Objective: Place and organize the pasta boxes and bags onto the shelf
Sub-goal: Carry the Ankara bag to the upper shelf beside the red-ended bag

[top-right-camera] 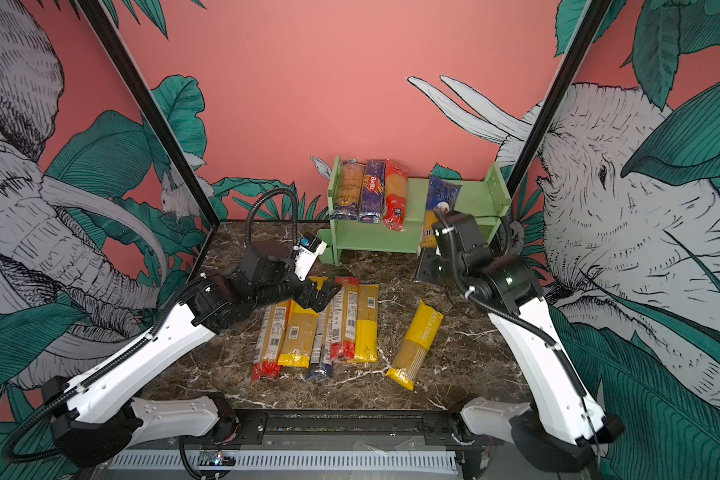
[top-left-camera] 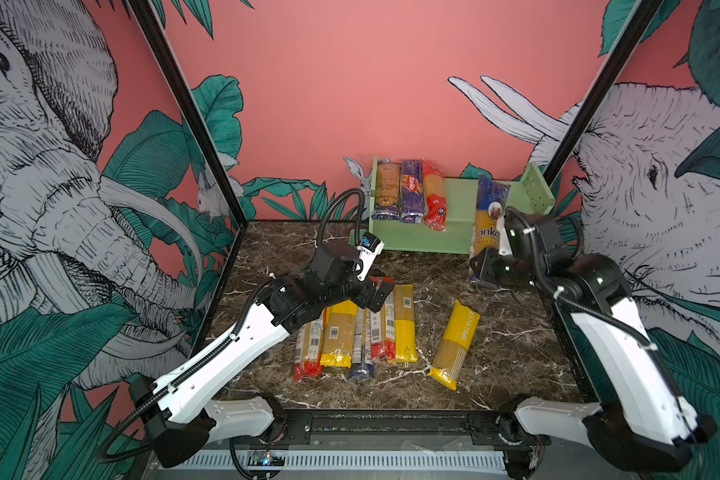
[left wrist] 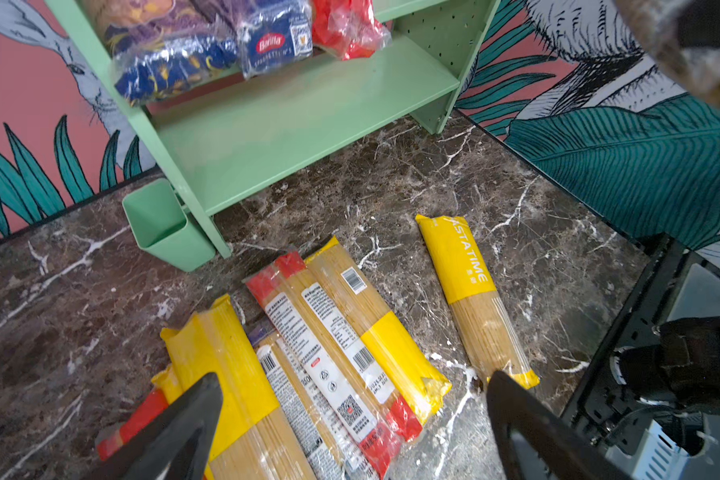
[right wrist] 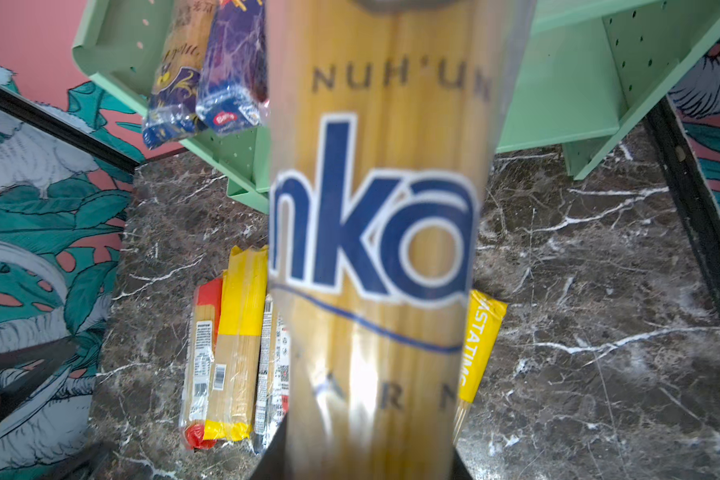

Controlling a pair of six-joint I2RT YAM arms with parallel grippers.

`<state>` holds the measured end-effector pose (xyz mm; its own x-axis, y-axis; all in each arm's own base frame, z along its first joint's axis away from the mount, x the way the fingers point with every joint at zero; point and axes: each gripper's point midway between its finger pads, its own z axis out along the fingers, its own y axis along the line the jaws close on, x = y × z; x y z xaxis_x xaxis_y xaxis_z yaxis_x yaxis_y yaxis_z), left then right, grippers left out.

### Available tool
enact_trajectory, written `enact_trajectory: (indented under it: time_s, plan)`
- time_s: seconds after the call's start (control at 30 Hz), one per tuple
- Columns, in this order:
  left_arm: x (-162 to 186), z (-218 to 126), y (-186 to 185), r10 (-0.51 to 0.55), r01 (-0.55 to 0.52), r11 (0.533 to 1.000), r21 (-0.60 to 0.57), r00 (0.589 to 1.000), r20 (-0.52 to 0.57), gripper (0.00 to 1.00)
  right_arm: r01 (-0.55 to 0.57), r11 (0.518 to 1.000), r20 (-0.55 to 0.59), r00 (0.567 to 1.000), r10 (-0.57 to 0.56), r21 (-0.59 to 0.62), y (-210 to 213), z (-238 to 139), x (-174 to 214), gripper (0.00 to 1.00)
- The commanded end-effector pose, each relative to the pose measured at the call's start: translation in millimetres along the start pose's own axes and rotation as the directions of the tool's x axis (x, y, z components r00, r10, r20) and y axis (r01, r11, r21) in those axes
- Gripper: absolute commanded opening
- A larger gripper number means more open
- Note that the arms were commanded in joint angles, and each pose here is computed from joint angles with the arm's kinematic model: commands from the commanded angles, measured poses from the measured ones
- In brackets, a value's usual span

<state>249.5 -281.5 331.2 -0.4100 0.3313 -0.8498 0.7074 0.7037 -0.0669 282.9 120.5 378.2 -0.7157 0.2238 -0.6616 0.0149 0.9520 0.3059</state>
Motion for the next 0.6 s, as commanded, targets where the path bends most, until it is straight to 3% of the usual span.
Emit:
enact_trajectory:
  time_s: [0.0,0.27,0.57]
  plan:
    - [-28.5,-1.0,-0.7,0.067,-0.066,0.998,-0.01,0.995,0.071,0.99,0.103,0.991,0.152,0.984,-0.09,-0.081,19.8,-8.5,-64.6,0.0]
    - [-52.4,15.6,3.0,0.095,-0.092,0.995,-0.045,0.993,0.076,0.99,0.145,0.987,0.132,0.982,-0.134,-0.075,19.0,50.6,-131.1,0.0]
    - [-105.3,23.7,-8.0,0.104,-0.103,0.995,-0.012,0.986,0.128,0.99,0.089,0.983,0.085,0.993,-0.076,-0.158,6.8,116.3,-155.6,0.0]
